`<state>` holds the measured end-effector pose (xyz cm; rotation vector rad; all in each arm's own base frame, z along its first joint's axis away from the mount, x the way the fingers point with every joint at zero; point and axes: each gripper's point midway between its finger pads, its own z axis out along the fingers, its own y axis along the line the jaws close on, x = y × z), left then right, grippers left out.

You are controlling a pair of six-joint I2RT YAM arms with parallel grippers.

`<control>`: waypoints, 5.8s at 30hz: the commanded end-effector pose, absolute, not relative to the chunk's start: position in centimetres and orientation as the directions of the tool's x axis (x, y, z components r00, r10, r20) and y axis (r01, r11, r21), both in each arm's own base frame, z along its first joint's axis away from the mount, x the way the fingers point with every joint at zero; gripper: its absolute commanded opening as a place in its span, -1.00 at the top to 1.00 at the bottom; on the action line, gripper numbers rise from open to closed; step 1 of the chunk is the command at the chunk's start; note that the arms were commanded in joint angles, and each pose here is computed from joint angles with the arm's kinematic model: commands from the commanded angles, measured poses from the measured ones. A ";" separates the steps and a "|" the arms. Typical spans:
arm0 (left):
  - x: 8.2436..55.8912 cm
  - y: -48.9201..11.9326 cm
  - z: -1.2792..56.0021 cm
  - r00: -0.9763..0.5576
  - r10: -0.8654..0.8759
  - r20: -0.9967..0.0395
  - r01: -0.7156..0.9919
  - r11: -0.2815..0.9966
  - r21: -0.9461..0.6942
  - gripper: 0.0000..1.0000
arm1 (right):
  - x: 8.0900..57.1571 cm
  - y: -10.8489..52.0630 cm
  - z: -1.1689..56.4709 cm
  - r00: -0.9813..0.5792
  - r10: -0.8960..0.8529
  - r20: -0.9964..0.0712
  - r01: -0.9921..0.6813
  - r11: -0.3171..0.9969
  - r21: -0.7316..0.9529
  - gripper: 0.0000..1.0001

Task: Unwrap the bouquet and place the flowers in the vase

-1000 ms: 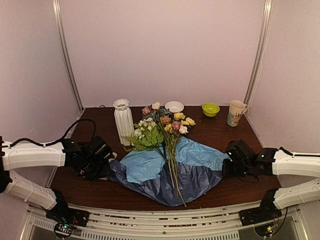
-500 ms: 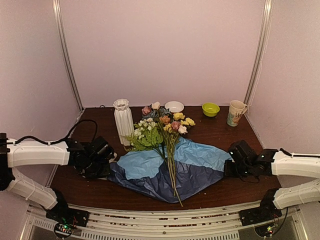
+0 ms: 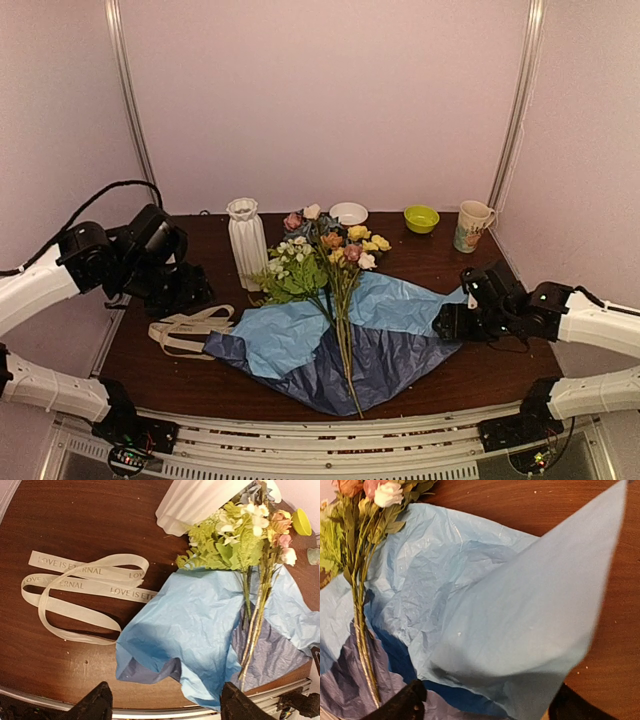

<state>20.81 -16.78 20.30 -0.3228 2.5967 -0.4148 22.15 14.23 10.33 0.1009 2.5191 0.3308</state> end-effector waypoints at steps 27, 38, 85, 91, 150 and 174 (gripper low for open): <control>20.0 -37.6 7.7 -0.999 0.019 -0.038 0.031 0.936 -0.352 -0.15 | 24.3 23.6 8.7 -0.939 0.051 -0.340 -0.110 0.892 0.438 0.11; 14.0 -32.7 3.9 -0.998 0.009 0.068 -0.011 0.957 -0.291 -0.13 | 21.9 15.6 2.6 -0.957 0.059 -0.283 0.030 0.994 0.106 0.07; 21.2 -20.9 5.7 -0.985 -0.109 -0.134 -0.097 0.991 -0.095 -0.01 | 21.4 16.3 5.2 -0.942 0.087 -0.325 0.007 0.971 0.240 0.04; 22.0 -18.7 12.2 -0.951 -0.162 -0.263 -0.140 0.985 -0.101 -0.07 | 24.9 16.8 12.1 -0.870 0.067 -0.488 -0.048 0.974 0.220 -0.10; 30.6 -42.4 24.1 -0.855 -0.030 -0.518 0.231 0.873 -0.430 -0.16 | 24.5 11.4 22.4 -0.742 0.355 -0.569 0.019 0.859 0.511 -0.94; 40.4 -44.7 14.3 -0.865 -0.007 -0.502 0.151 0.950 -0.274 -0.07 | 23.2 8.0 24.3 -0.730 0.202 -0.653 0.005 0.957 0.291 -1.00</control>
